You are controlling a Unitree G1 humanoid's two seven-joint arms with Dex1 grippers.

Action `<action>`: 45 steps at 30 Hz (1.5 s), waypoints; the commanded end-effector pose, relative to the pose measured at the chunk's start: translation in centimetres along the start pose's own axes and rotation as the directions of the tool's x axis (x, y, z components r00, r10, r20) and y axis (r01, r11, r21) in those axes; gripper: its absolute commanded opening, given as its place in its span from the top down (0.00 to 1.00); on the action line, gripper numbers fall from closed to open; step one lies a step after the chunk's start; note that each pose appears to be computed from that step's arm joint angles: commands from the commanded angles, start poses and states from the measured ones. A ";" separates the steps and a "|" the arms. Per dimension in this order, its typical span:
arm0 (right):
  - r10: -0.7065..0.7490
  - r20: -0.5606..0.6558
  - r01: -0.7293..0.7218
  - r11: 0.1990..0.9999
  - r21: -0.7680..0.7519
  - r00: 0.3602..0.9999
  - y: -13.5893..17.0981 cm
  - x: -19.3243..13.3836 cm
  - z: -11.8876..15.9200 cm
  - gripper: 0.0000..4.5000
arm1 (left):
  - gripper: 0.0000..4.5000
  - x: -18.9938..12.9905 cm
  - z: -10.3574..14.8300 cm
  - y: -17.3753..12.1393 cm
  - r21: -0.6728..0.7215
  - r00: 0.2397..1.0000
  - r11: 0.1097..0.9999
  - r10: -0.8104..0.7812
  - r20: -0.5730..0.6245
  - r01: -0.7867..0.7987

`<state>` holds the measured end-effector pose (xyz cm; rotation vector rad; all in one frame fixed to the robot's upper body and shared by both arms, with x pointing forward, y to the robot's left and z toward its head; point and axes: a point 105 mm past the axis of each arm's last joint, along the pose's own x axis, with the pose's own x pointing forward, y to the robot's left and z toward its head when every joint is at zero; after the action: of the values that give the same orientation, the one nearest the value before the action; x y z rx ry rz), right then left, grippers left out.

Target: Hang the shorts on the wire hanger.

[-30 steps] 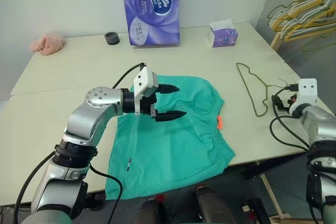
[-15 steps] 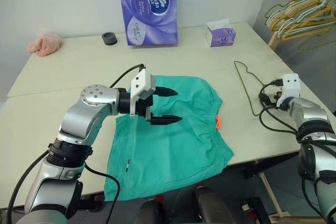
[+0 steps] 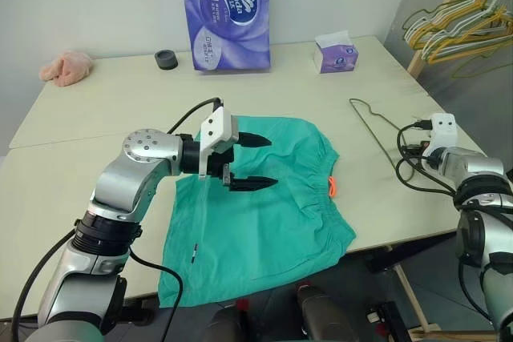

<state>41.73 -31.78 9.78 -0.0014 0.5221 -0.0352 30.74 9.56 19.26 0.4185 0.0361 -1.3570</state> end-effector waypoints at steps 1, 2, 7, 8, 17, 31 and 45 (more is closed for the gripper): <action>-0.020 0.012 0.020 0.997 -0.070 1.000 -0.3 0.0 -0.1 0.99 | 0.00 -0.3 0.0 1.4 0.037 0.995 0.994 0.099 -0.006 -0.098; -0.014 0.025 0.017 0.994 -0.107 1.000 -0.2 -0.1 0.2 0.99 | 0.00 -0.3 -0.1 1.7 0.033 0.993 0.993 0.117 -0.009 -0.117; 0.086 0.097 -0.059 0.967 -0.250 0.992 1.3 -1.0 2.3 0.99 | 0.00 -1.0 -0.8 3.7 0.009 0.975 0.975 0.222 -0.023 -0.221; 0.096 0.110 -0.060 0.955 -0.289 0.989 1.3 -1.4 2.6 0.99 | 0.00 -1.0 -0.8 3.8 0.007 0.973 0.973 0.229 -0.021 -0.229; 0.115 0.175 -0.019 0.881 -0.473 0.978 1.2 -4.1 3.0 0.99 | 0.00 -1.0 -1.0 3.8 -0.101 0.976 0.971 0.219 0.010 -0.217; 0.377 0.478 0.178 0.607 -0.775 0.793 7.9 -9.3 9.7 0.99 | 0.00 -3.1 -0.4 7.8 -0.269 0.929 0.901 0.367 0.056 -0.340; 0.790 0.281 0.160 0.231 -0.960 0.546 19.8 -13.9 8.0 0.99 | 0.00 -3.7 -2.5 4.7 -0.217 0.994 0.971 0.083 -0.071 -0.097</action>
<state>35.16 -12.85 21.44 -1.0434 -0.3743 0.7778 35.76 14.96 19.11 0.2018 0.2190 -1.1720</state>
